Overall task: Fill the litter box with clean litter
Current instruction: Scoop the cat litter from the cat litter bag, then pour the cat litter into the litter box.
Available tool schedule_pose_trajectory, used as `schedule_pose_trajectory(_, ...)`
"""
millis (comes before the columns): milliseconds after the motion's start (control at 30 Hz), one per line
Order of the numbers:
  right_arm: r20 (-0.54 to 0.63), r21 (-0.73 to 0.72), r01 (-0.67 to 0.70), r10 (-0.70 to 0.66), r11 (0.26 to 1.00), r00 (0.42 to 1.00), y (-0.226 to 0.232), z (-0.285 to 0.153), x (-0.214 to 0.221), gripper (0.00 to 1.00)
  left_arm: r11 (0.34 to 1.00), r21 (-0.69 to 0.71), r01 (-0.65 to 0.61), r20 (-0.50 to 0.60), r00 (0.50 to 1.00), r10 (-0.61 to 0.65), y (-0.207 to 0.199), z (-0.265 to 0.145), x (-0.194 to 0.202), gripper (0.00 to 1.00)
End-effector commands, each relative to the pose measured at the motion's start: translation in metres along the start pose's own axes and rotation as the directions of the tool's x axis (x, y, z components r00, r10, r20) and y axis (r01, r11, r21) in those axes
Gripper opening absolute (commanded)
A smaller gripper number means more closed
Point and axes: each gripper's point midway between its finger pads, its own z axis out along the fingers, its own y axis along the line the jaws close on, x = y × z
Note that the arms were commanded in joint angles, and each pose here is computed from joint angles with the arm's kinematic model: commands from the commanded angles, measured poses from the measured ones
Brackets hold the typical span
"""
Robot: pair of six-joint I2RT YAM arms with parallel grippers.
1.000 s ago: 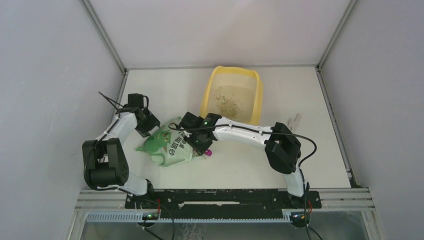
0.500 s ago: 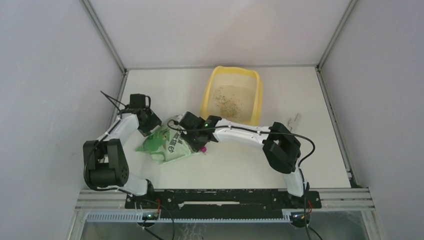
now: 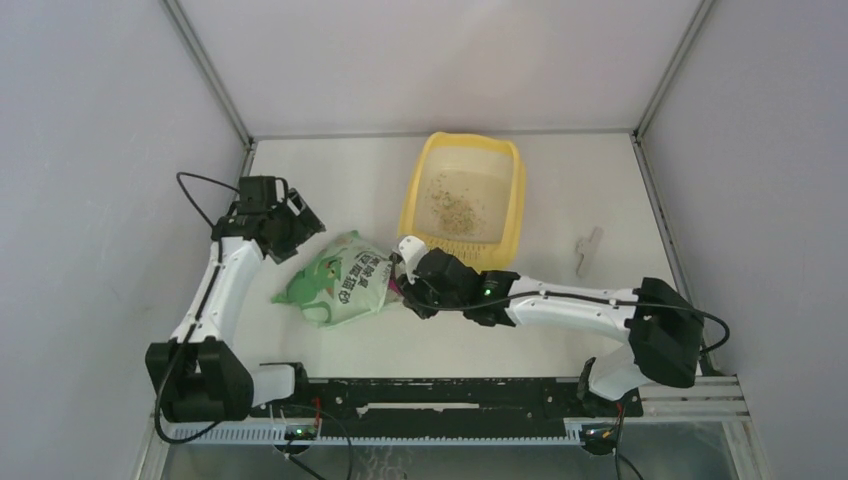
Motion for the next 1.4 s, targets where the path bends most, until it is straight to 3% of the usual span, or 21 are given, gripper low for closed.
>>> schedule_pose_trajectory(0,0.168,-0.017,0.015,-0.012,1.000,0.986,0.010,-0.023,-0.033,0.00,0.994,0.100,-0.050,0.095,0.995,0.040,-0.023,-0.048,-0.026,0.85)
schedule_pose_trajectory(367,0.211,-0.039,0.005,0.004,0.999,0.977,0.013,-0.012,-0.035,0.00,0.984,0.167,-0.054,0.120,0.992,0.034,-0.033,-0.067,-0.029,0.86)
schedule_pose_trajectory(533,0.241,-0.022,0.006,0.000,1.000,0.970,0.009,-0.037,-0.019,0.00,0.980,0.189,-0.064,0.126,0.991,0.040,-0.036,-0.072,-0.028,0.89)
schedule_pose_trajectory(600,0.263,-0.020,-0.002,0.007,1.000,0.965,0.006,-0.050,-0.014,0.00,0.976,0.206,-0.066,0.127,0.991,0.040,-0.038,-0.074,-0.027,0.99)
schedule_pose_trajectory(1100,0.303,0.049,-0.071,0.053,0.996,0.951,-0.021,-0.124,0.017,0.00,0.964,0.251,-0.086,0.153,0.987,0.048,-0.044,-0.087,-0.028,1.00)
schedule_pose_trajectory(1367,0.282,0.166,-0.251,0.198,0.954,0.939,-0.078,-0.155,0.003,0.00,0.963,0.256,-0.086,0.153,0.987,0.048,-0.045,-0.087,-0.028,1.00)
